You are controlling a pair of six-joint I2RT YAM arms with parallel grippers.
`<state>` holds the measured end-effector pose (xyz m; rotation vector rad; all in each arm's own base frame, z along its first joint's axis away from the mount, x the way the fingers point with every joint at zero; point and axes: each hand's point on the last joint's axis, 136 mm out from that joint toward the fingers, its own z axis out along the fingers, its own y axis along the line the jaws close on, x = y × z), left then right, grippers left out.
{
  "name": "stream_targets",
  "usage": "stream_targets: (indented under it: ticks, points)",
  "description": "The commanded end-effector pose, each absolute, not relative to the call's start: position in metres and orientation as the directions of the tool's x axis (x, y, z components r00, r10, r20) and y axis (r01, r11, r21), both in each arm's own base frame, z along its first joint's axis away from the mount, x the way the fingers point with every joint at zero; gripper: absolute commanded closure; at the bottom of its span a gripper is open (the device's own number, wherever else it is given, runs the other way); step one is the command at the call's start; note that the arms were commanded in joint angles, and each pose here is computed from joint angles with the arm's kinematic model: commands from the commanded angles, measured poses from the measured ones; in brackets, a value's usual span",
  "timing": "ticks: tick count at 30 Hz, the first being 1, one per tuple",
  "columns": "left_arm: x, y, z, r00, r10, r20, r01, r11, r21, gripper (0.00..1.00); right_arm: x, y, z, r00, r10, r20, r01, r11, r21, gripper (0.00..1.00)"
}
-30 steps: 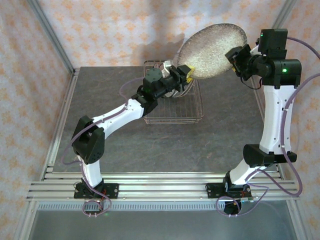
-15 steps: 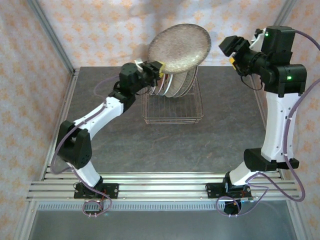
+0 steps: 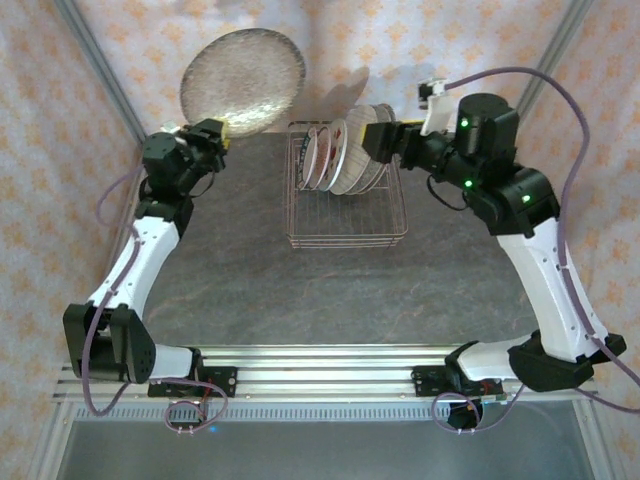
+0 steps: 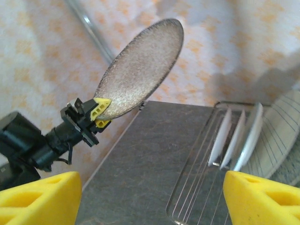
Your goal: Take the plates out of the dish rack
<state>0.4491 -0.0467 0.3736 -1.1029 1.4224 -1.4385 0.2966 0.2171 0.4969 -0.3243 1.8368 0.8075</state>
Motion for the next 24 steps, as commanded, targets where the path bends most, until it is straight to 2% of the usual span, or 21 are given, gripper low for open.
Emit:
stream_targets:
  ticks: [1,4,8,24]
  points:
    - [0.420,-0.023,0.443,-0.226,-0.967,-0.121,0.232,0.067,-0.970,1.00,0.287,0.246,0.521,-0.145,0.055,-0.988,-0.703,0.697,0.142,0.18]
    - [0.423,0.004,0.417,-0.156,-0.978,-0.137,0.183,0.107,-0.977,1.00,0.280,0.269,0.511,-0.064,0.013,-0.998,-0.724,0.688,0.055,0.11]
    - [0.431,0.023,0.388,-0.118,-0.978,-0.170,0.130,0.155,-0.979,1.00,0.281,0.292,0.497,-0.090,-0.028,-0.996,-0.739,0.672,0.048,0.10]
    - [0.477,0.043,0.278,-0.170,-0.930,-0.326,-0.094,0.345,-0.934,1.00,0.290,0.310,0.474,-0.168,-0.014,-0.986,-0.729,0.674,0.115,0.08]
